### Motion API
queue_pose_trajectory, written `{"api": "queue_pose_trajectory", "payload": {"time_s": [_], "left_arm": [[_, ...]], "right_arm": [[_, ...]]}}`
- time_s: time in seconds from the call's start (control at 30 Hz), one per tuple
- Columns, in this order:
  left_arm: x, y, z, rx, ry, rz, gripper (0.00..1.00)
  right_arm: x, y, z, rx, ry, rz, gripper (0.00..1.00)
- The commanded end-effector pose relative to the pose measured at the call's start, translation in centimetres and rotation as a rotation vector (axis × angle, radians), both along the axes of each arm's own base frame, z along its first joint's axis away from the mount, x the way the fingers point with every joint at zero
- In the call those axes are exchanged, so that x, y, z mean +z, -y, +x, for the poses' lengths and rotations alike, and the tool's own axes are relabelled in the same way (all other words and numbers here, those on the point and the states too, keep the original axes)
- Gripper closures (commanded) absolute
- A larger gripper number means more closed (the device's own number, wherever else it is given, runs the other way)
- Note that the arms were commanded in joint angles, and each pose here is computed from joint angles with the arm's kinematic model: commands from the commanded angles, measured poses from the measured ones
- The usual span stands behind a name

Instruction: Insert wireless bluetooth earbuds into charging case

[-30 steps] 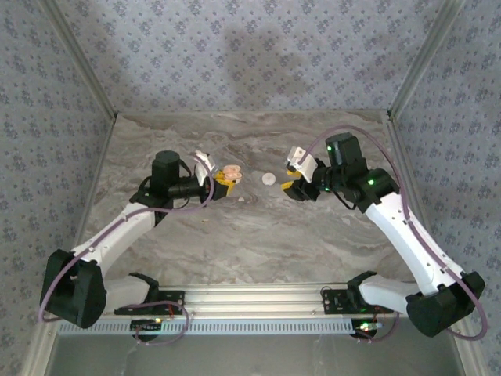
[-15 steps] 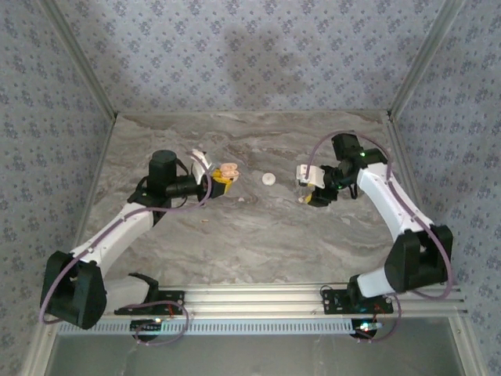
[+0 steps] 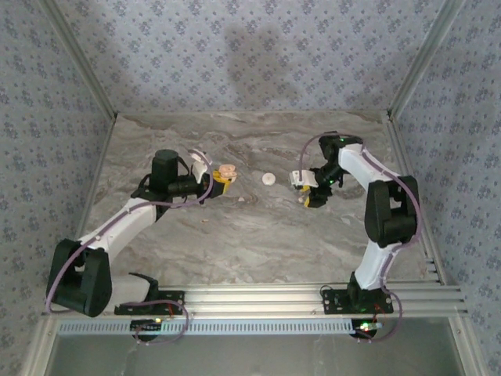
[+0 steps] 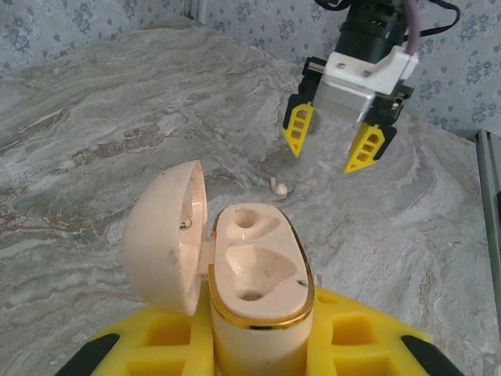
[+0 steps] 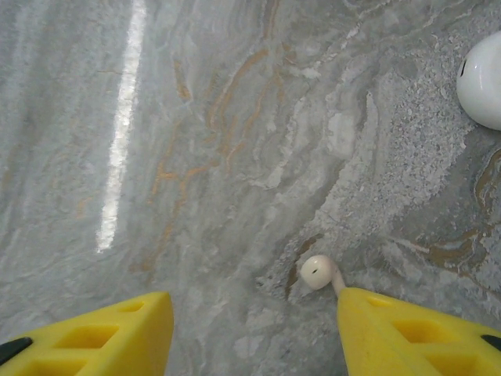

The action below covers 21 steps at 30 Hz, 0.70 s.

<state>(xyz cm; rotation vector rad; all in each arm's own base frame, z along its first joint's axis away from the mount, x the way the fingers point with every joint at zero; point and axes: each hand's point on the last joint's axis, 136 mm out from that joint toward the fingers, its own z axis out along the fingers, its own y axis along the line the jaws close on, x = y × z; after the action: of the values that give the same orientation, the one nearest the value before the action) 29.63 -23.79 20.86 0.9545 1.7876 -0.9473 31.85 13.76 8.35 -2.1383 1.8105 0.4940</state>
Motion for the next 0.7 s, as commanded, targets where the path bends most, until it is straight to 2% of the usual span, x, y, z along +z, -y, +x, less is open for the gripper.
{"api": "queue_pose_trajectory", "payload": {"time_s": [0.0, 0.47, 0.67], "left_arm": [[1.9, 0.1, 0.9, -0.007, 0.044, -0.018, 0.81], [1.6, 0.1, 1.7, 0.004, 0.023, -0.009, 0.81], [1.5, 0.1, 1.7, 0.008, 0.016, -0.010, 0.81]], "right_arm": [[-0.8, 0.1, 0.9, 0.028, -0.015, -0.019, 0.40], [-5.0, 1.0, 2.9, 0.007, -0.074, -0.128, 0.40], [-5.5, 0.8, 2.4, -0.002, -0.113, -0.122, 0.41]]}}
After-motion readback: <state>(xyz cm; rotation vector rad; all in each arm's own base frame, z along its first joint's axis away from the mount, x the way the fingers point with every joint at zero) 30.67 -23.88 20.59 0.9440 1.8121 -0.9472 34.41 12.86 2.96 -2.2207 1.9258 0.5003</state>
